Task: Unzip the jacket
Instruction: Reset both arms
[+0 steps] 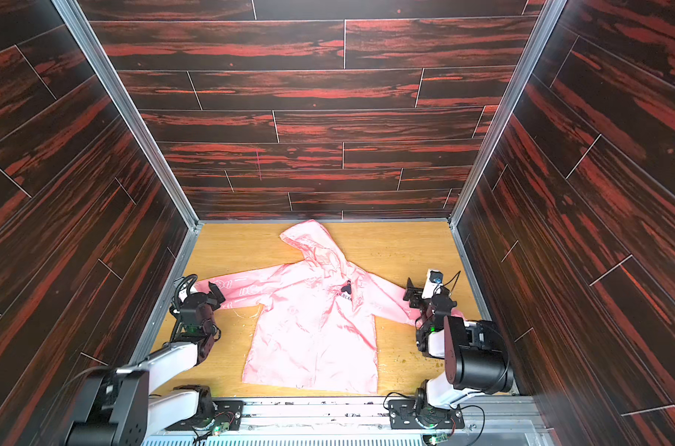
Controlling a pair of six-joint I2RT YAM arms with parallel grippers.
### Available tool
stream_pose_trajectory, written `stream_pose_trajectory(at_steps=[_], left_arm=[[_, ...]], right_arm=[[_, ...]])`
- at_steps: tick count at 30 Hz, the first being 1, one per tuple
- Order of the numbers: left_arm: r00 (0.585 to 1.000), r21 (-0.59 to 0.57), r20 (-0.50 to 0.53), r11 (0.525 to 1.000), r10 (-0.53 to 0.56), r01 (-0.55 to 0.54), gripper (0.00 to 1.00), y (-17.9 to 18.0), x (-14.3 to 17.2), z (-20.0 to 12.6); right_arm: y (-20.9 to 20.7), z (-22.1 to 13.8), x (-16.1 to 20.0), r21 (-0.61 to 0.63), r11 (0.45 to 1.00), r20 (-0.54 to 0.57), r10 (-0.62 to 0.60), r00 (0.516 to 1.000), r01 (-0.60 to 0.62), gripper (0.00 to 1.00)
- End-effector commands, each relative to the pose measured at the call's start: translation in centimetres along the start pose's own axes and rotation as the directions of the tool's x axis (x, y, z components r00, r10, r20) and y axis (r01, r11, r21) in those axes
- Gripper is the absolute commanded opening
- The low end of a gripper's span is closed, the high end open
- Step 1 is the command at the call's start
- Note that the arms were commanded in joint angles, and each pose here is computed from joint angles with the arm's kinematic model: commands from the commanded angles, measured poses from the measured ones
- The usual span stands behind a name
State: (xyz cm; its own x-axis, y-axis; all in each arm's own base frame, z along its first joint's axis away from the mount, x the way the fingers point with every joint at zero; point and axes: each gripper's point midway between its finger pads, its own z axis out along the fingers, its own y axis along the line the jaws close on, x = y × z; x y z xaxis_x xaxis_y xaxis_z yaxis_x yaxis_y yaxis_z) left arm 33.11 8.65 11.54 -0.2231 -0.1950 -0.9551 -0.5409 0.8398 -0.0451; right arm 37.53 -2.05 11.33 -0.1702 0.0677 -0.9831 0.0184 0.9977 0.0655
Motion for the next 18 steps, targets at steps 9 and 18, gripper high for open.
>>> stream_pose_trajectory(at_steps=[9, 18], left_arm=[[0.997, 0.098, 0.064, 0.994, 0.044, -0.050, 0.97, -3.6, -0.2, 4.0], [0.996, 0.124, -0.034, 0.989, 0.085, -0.080, 1.00, -4.2, 0.7, 4.1]], right_arm=[[-0.6, 0.5, -0.9, 0.055, 0.998, 0.030, 0.027, 0.999, -0.028, 0.99], [-1.0, 1.4, -0.6, 0.083, 0.996, -0.011, 0.031, 0.999, -0.030, 0.99]])
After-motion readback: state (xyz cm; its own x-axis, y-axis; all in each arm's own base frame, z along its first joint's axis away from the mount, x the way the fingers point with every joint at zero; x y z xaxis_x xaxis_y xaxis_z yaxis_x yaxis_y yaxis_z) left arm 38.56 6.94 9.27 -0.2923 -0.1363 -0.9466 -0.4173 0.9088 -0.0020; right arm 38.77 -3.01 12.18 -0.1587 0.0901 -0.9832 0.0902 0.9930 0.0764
